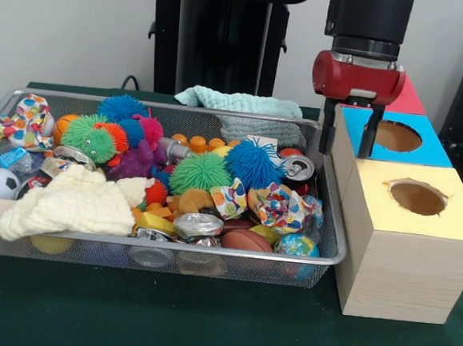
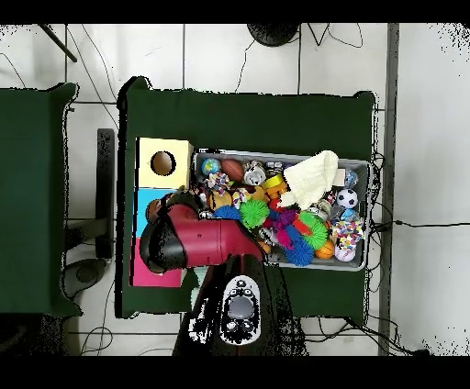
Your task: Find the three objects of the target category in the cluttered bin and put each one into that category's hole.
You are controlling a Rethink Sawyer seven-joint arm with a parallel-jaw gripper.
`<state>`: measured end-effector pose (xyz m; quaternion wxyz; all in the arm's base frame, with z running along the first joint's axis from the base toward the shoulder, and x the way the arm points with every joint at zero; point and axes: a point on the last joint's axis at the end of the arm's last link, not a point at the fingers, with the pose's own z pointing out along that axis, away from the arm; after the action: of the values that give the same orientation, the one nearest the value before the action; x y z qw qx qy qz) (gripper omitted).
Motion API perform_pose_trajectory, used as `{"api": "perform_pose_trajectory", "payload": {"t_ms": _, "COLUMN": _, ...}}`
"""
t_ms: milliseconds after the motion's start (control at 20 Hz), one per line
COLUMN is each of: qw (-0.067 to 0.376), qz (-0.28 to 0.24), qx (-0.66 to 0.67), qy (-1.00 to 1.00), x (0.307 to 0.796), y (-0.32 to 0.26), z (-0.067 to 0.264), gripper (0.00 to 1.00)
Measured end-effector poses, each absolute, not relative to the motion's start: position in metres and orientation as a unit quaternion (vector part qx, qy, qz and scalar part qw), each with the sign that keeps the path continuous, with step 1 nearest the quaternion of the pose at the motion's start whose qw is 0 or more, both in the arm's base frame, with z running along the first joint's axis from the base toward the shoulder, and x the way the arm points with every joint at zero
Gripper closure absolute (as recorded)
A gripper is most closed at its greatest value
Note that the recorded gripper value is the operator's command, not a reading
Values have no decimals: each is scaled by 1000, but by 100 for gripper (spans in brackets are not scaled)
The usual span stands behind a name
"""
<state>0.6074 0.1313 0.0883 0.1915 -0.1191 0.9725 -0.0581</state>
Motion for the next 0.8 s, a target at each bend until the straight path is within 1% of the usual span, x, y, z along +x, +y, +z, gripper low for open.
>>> {"api": "perform_pose_trajectory", "payload": {"t_ms": 800, "qw": 174, "qz": -69, "qx": -87, "qy": 978, "x": 611, "y": 88, "z": 91, "gripper": 0}}
